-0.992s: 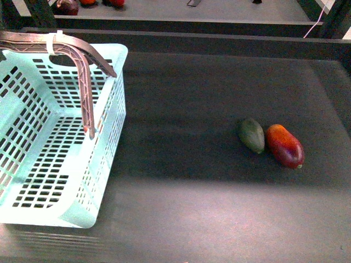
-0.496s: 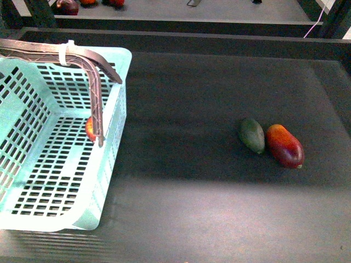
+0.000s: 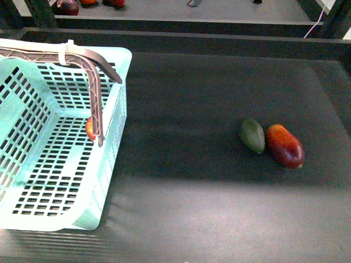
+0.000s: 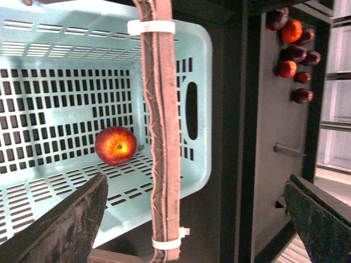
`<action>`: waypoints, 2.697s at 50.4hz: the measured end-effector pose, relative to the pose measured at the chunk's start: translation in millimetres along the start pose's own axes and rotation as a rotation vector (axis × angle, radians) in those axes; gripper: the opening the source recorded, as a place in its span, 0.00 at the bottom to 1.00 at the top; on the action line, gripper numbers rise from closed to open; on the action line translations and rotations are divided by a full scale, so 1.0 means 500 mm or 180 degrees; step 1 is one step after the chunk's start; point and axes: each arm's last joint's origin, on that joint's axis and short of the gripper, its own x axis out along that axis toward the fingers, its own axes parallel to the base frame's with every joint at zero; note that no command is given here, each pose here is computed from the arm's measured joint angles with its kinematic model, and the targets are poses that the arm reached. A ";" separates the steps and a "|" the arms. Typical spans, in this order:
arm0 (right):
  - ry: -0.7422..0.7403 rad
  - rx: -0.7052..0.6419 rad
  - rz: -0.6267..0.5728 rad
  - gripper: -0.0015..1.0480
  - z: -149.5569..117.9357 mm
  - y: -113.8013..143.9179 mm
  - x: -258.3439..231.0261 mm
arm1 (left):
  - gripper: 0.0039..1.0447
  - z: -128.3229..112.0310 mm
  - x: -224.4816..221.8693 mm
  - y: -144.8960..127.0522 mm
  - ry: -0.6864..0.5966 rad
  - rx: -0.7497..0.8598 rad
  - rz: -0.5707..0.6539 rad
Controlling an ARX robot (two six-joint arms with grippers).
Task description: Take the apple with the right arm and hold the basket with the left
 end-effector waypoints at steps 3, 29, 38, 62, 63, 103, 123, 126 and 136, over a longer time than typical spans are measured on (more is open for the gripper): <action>0.0000 0.0000 0.0000 0.92 0.000 0.000 0.000 | 0.93 0.002 -0.008 -0.003 -0.0003 0.0022 -0.0042; 0.0000 0.0000 -0.0001 0.92 0.000 0.000 0.000 | 0.02 0.037 -0.044 0.201 -0.1278 0.4073 -0.2123; 0.0000 0.0000 -0.0001 0.92 0.000 0.000 0.000 | 0.03 0.037 -0.064 0.245 -0.1334 0.4129 -0.2145; -0.0001 0.0000 -0.0001 0.92 0.000 0.000 0.000 | 0.03 0.036 -0.098 0.322 -0.1343 0.4142 -0.2146; 0.0000 0.0000 -0.0001 0.92 0.000 0.000 0.000 | 0.03 0.035 -0.098 0.325 -0.1366 0.4134 -0.2166; 0.0000 0.0000 -0.0001 0.92 0.000 0.000 0.000 | 0.03 0.040 -0.139 0.362 -0.1395 0.4132 -0.2184; -0.0001 0.0000 -0.0001 0.92 0.000 0.000 0.000 | 0.03 0.040 -0.151 0.384 -0.1313 0.4161 -0.2116; 0.0000 0.0000 -0.0001 0.92 0.000 0.000 0.000 | 0.03 0.041 -0.157 0.389 -0.1351 0.4148 -0.2147; -0.0001 0.0000 -0.0001 0.92 0.000 0.000 0.000 | 0.03 0.042 -0.160 0.390 -0.1385 0.4136 -0.2174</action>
